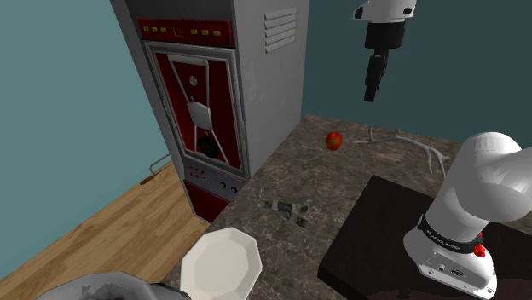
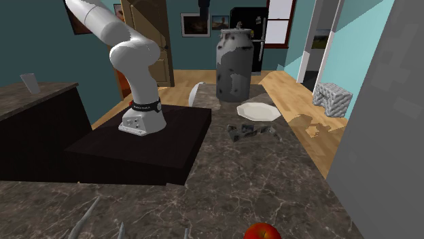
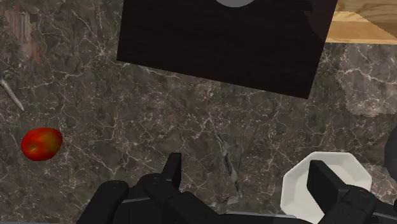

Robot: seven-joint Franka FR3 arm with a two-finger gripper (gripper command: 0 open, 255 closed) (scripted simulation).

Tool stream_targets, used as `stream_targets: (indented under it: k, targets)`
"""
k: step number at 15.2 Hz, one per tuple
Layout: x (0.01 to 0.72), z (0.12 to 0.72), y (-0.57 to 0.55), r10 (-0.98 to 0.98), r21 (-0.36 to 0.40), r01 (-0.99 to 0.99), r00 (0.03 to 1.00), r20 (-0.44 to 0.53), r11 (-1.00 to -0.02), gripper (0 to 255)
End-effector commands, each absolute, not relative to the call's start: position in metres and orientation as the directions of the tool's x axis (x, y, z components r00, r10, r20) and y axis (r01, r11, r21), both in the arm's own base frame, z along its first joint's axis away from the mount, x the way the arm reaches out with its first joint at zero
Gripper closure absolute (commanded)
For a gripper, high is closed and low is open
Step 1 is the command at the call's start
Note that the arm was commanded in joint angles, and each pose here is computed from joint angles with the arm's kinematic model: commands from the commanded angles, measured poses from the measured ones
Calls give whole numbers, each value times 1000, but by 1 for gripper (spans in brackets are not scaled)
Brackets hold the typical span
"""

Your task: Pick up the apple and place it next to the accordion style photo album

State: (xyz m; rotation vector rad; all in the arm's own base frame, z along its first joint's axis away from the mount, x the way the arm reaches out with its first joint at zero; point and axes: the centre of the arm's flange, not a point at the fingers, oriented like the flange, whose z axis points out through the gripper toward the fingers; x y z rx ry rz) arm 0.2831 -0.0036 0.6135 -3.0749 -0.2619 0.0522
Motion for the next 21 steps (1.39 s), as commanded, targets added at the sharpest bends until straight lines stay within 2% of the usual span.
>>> stream_targets:
  k: [1, 21]
  targets:
    - [283, 613, -4, 170, -58, 168, 985, -29, -984, 0]
    - [386, 449, -176, 149, -14, 149, 988, -38, -989, 0]
